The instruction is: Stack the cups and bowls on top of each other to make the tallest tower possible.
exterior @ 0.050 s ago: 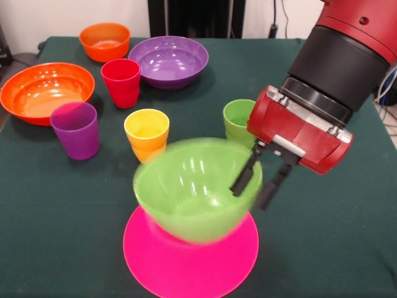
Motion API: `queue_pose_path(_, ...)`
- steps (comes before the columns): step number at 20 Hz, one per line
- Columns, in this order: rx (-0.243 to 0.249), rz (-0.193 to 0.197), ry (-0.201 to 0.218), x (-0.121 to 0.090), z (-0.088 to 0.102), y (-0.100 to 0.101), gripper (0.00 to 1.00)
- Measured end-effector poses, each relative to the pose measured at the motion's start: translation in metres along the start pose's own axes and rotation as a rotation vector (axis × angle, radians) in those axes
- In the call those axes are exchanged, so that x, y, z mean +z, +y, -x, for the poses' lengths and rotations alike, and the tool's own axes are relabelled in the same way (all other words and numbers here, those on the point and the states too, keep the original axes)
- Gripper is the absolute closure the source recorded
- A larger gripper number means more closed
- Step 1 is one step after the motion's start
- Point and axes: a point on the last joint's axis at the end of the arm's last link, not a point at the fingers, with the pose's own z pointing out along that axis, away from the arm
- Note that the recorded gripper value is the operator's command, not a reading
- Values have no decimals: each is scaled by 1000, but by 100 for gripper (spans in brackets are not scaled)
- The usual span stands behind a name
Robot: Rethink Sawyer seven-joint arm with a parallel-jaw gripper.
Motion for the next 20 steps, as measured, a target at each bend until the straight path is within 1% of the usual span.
queue_pose_path(7,-4,3,-2,-2,-1,4,0)
queue_pose_path(20,-7,-2,-3,-2,-1,2,0)
